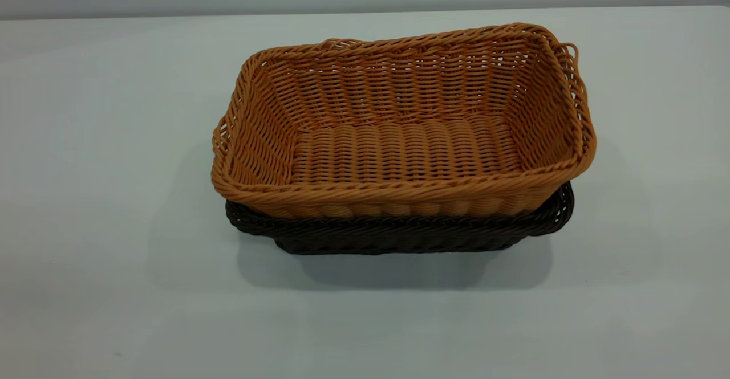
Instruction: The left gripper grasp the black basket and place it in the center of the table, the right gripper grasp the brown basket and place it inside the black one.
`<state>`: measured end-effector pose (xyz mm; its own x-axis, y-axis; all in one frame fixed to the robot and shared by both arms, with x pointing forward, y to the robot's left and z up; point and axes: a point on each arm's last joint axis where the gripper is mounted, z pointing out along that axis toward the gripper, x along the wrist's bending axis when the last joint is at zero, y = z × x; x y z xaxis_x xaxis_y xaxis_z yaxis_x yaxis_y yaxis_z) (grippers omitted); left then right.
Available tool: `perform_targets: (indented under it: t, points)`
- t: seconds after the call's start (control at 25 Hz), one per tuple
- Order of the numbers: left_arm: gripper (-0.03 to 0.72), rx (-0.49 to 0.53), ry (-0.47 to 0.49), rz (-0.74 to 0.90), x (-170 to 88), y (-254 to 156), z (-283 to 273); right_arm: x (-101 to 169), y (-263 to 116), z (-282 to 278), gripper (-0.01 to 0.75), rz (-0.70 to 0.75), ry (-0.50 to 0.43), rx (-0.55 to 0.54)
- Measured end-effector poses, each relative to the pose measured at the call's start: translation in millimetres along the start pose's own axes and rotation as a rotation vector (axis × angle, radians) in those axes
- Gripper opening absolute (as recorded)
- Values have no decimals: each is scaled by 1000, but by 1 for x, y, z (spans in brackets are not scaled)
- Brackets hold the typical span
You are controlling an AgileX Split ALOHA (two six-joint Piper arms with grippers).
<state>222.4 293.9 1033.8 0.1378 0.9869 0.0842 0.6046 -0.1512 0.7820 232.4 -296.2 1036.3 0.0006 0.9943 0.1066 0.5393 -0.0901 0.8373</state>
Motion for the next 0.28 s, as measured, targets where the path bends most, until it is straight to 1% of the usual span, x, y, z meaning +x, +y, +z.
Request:
perform_targets:
  t: [0.28]
  points:
    - [516, 3, -1, 0, 0, 0, 0, 0, 0, 0, 565, 0, 0, 0]
